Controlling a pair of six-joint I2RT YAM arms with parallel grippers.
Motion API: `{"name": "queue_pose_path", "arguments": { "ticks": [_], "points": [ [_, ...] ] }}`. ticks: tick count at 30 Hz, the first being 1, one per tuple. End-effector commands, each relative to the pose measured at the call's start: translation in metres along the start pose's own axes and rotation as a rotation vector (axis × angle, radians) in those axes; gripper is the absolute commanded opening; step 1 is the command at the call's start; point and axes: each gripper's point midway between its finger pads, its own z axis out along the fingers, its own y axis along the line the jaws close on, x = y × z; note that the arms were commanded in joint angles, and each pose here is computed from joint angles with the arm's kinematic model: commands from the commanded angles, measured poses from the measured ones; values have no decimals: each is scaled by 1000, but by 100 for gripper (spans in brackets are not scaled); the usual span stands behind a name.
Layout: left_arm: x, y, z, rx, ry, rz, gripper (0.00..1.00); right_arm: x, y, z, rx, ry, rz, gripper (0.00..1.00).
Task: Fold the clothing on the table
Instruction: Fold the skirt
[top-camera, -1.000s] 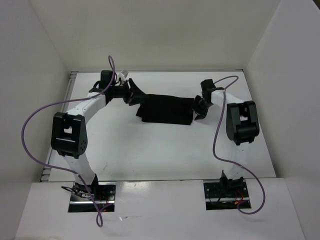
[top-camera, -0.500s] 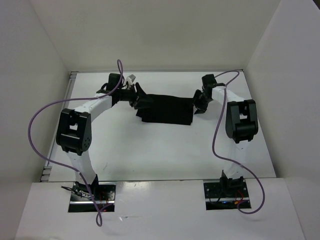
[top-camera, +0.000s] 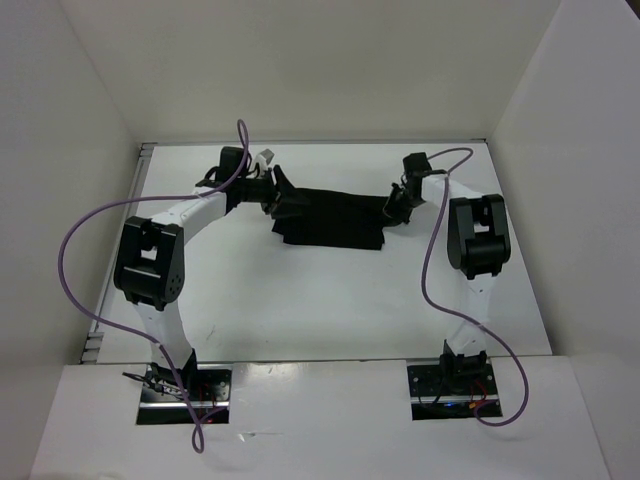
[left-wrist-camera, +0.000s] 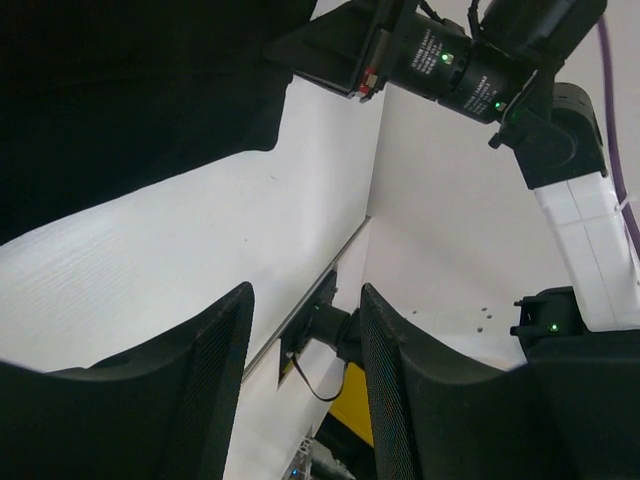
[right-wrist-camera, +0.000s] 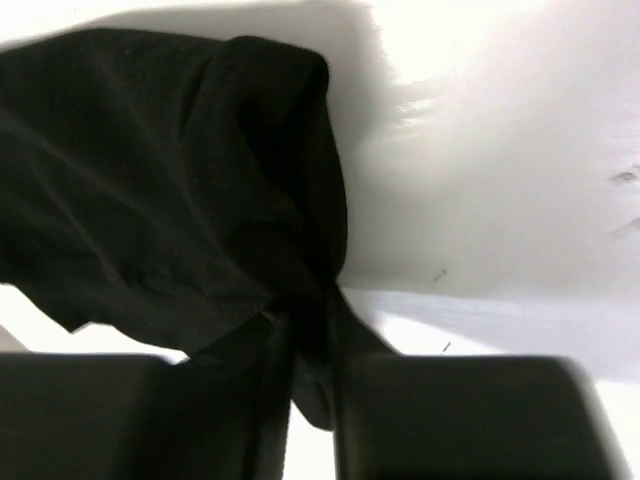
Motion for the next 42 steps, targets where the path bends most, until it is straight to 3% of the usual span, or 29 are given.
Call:
{"name": "queue_pose_path", "arguments": {
  "ticks": [1, 3, 8, 11, 12, 15, 23, 31, 42],
  "points": [
    [-8, -17, 2, 50, -8, 44, 54, -2, 7, 9, -65, 1, -2, 13],
    [-7, -16, 7, 48, -8, 40, 54, -1, 7, 6, -70, -6, -5, 1],
    [-8, -8, 30, 47, -17, 67, 53, 10, 4, -8, -63, -14, 5, 1],
    [-4, -2, 51, 63, -7, 80, 45, 21, -5, -16, -30, -9, 13, 1],
    [-12, 2, 58, 60, -17, 83, 35, 24, -6, -18, -29, -7, 14, 1],
    [-10, 13, 76, 40, -10, 59, 17, 42, -20, -20, 5, 20, 28, 1],
    [8, 24, 107, -80, -32, 51, 0, 70, -30, -18, 28, 66, 25, 1],
    [7, 64, 126, -252, -143, 59, 0, 73, -19, -26, 7, 63, 2, 1],
    [5, 92, 139, -327, -158, 16, 0, 76, -15, -48, 7, 45, -3, 1]
  ]
}}
